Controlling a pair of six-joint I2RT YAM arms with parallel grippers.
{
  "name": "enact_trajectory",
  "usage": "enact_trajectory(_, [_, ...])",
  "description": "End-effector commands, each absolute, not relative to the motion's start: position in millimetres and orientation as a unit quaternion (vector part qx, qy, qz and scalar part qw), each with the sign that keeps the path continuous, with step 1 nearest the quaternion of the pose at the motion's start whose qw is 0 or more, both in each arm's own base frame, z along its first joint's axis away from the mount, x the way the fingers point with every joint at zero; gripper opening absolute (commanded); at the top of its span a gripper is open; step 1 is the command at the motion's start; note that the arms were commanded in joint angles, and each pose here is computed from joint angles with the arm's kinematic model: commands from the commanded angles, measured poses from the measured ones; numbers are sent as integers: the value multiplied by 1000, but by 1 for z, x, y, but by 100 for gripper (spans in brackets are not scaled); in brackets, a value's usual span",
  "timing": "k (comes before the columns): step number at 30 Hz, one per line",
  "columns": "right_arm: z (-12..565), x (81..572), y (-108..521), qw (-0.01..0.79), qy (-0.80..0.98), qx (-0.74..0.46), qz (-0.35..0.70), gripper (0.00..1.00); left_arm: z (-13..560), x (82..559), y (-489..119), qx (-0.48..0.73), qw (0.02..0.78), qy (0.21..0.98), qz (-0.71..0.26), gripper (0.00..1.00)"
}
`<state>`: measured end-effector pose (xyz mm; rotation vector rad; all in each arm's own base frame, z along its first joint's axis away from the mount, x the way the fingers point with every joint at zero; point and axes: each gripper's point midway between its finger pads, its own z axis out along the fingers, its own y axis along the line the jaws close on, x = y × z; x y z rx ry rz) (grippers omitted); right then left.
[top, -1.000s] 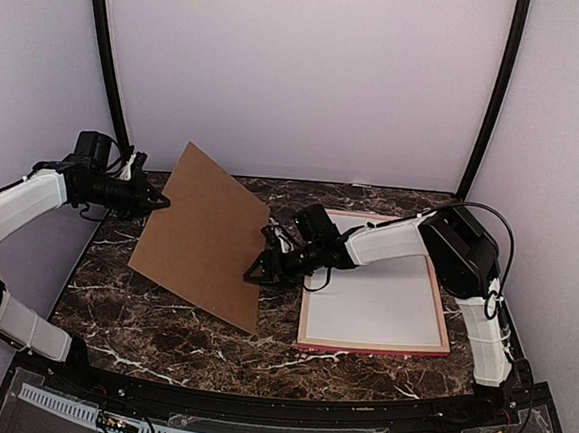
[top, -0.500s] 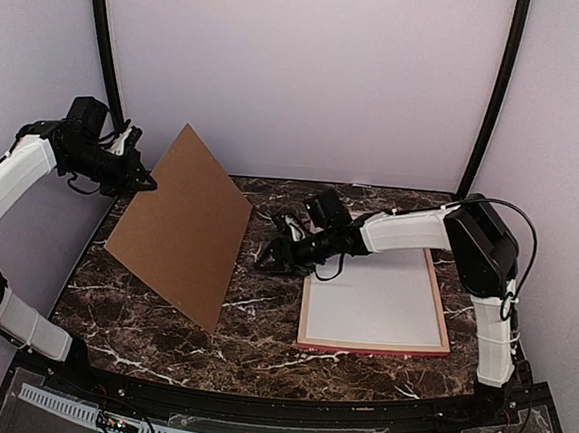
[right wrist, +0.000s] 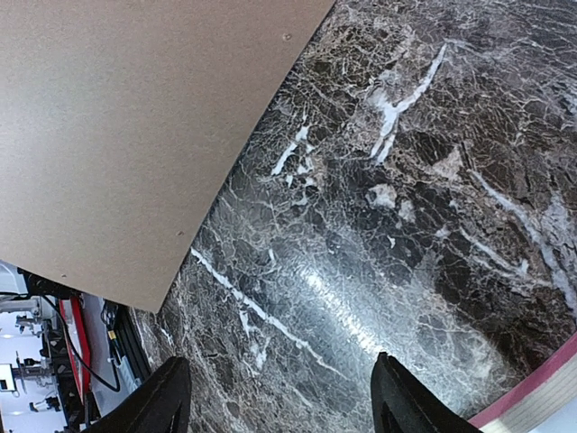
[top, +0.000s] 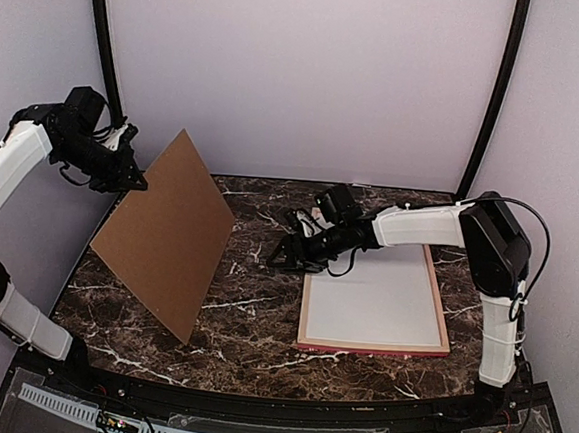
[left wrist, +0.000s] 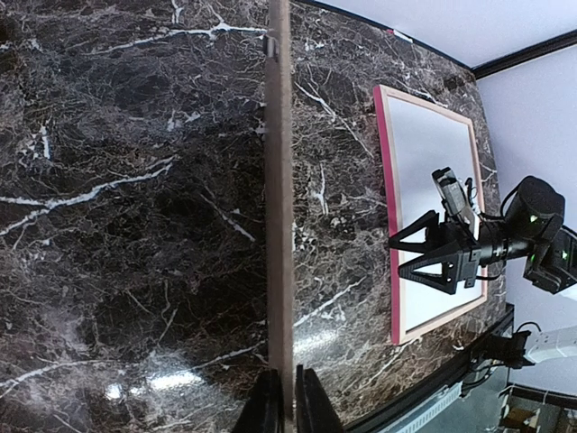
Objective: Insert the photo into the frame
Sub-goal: Pick up the backboard from the center of the board, then turn over the backboard.
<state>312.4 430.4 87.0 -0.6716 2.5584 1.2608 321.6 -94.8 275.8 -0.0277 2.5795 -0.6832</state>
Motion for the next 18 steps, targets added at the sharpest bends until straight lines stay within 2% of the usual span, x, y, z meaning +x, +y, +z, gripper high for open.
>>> enact_trajectory(1, [86,313,429,111,868,-230,426,69,286,321,-110,2,238,925,-297,9])
enact_trajectory(9, [82,308,435,100,864,-226,438,69,280,317,-131,-4,230,899,-373,15])
enact_trajectory(18, [58,297,458,73,868,-219,440,69,287,313,-158,9,230,867,-442,28])
